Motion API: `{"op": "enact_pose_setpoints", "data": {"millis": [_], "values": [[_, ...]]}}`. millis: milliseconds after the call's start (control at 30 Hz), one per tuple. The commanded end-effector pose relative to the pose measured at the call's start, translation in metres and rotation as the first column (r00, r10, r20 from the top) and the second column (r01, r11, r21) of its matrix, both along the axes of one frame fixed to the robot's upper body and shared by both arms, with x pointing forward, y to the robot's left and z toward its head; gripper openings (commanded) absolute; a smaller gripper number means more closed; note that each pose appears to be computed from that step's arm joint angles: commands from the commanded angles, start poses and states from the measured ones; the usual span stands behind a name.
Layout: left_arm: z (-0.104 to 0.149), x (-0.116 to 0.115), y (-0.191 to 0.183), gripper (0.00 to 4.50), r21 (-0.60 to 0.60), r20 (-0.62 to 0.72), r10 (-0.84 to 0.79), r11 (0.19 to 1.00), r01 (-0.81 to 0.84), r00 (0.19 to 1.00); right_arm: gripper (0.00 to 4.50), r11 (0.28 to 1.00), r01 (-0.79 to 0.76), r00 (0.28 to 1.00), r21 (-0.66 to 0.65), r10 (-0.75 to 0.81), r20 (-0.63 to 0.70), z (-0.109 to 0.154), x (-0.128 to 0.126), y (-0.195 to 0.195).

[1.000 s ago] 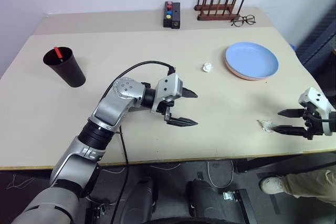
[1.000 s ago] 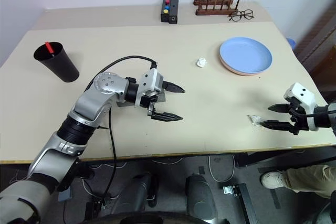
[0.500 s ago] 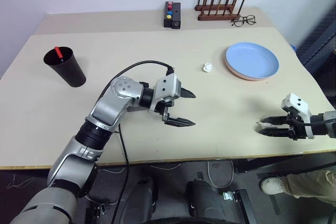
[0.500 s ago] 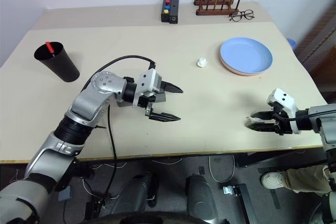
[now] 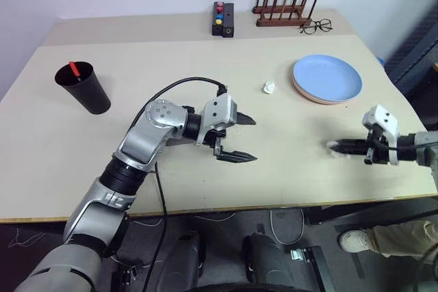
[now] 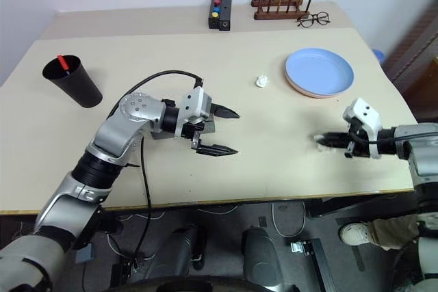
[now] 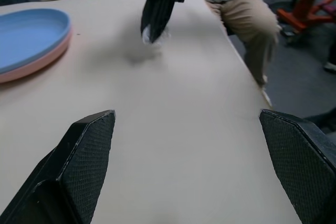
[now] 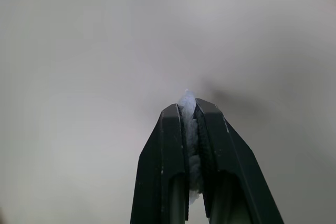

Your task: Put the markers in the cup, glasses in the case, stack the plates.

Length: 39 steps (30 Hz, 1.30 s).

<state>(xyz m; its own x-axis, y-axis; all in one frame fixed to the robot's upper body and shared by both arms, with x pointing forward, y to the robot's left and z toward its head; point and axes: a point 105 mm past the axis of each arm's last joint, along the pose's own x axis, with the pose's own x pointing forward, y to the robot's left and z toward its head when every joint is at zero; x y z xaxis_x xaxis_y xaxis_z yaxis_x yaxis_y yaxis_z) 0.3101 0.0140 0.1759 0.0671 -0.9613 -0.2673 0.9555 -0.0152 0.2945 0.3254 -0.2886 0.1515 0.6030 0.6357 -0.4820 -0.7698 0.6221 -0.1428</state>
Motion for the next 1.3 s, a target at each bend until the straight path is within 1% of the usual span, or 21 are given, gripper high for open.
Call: {"op": "enact_pose_setpoints", "data": {"millis": [33, 100, 200, 300, 400, 467, 733, 833, 900, 1033, 1067, 1200, 1300], "values": [[0.013, 0.014, 0.001, 4.50, -0.047, 0.046, 0.094, 0.995, -0.092, 0.995, 0.06, 0.999, 0.031, 0.983, 0.039, -0.038, 0.181, 0.032, 0.020, 0.001], [0.013, 0.020, 0.001, 4.50, -0.057, 0.048, 0.142, 0.989, -0.139, 0.989, 0.06, 0.997, 0.046, 0.967, 0.059, -0.059, 0.249, 0.044, 0.032, 0.004], [0.012, 0.034, 0.001, 4.50, -0.071, 0.055, 0.241, 0.969, -0.237, 0.969, 0.06, 0.990, 0.115, 0.912, 0.085, -0.139, 0.385, 0.064, 0.059, 0.006], [0.012, 0.043, 0.002, 4.50, -0.086, 0.062, 0.314, 0.947, -0.308, 0.948, 0.06, 0.975, 0.201, 0.861, 0.094, -0.221, 0.459, 0.070, 0.080, 0.004], [0.014, 0.049, 0.001, 4.50, -0.107, 0.057, 0.367, 0.927, -0.359, 0.929, 0.06, 0.957, 0.270, 0.825, 0.103, -0.285, 0.488, 0.068, 0.093, 0.002], [0.016, 0.052, 0.000, 4.50, -0.126, 0.052, 0.404, 0.910, -0.396, 0.913, 0.06, 0.944, 0.319, 0.812, 0.086, -0.319, 0.489, 0.060, 0.100, 0.001], [0.028, 0.051, -0.001, 4.50, -0.180, 0.042, 0.458, 0.878, -0.444, 0.888, 0.06, 0.931, 0.359, 0.827, 0.066, -0.350, 0.439, 0.036, 0.107, 0.007], [0.028, 0.050, 0.001, 4.50, -0.177, 0.042, 0.466, 0.874, -0.453, 0.884, 1.18, 0.938, 0.344, 0.846, 0.049, -0.332, 0.416, 0.030, 0.108, 0.011], [0.027, 0.050, 0.004, 4.50, -0.171, 0.041, 0.473, 0.871, -0.461, 0.880, 2.14, 0.936, 0.347, 0.839, 0.052, -0.335, 0.429, 0.033, 0.109, 0.012], [0.025, 0.051, 0.008, 4.50, -0.165, 0.040, 0.485, 0.866, -0.473, 0.874, 4.18, 0.935, 0.348, 0.824, 0.067, -0.340, 0.453, 0.041, 0.111, 0.013], [0.025, 0.052, 0.008, 4.50, -0.164, 0.039, 0.488, 0.864, -0.476, 0.872, 4.47, 0.935, 0.346, 0.821, 0.075, -0.340, 0.459, 0.044, 0.112, 0.014], [0.027, 0.053, 0.008, 4.50, -0.171, 0.033, 0.495, 0.859, -0.483, 0.868, 4.47, 0.939, 0.329, 0.807, 0.103, -0.337, 0.485, 0.055, 0.113, 0.017], [0.029, 0.057, 0.011, 4.50, -0.185, 0.031, 0.520, 0.842, -0.506, 0.854, 4.47, 0.958, 0.252, 0.823, 0.135, -0.286, 0.492, 0.062, 0.113, 0.033]]}}
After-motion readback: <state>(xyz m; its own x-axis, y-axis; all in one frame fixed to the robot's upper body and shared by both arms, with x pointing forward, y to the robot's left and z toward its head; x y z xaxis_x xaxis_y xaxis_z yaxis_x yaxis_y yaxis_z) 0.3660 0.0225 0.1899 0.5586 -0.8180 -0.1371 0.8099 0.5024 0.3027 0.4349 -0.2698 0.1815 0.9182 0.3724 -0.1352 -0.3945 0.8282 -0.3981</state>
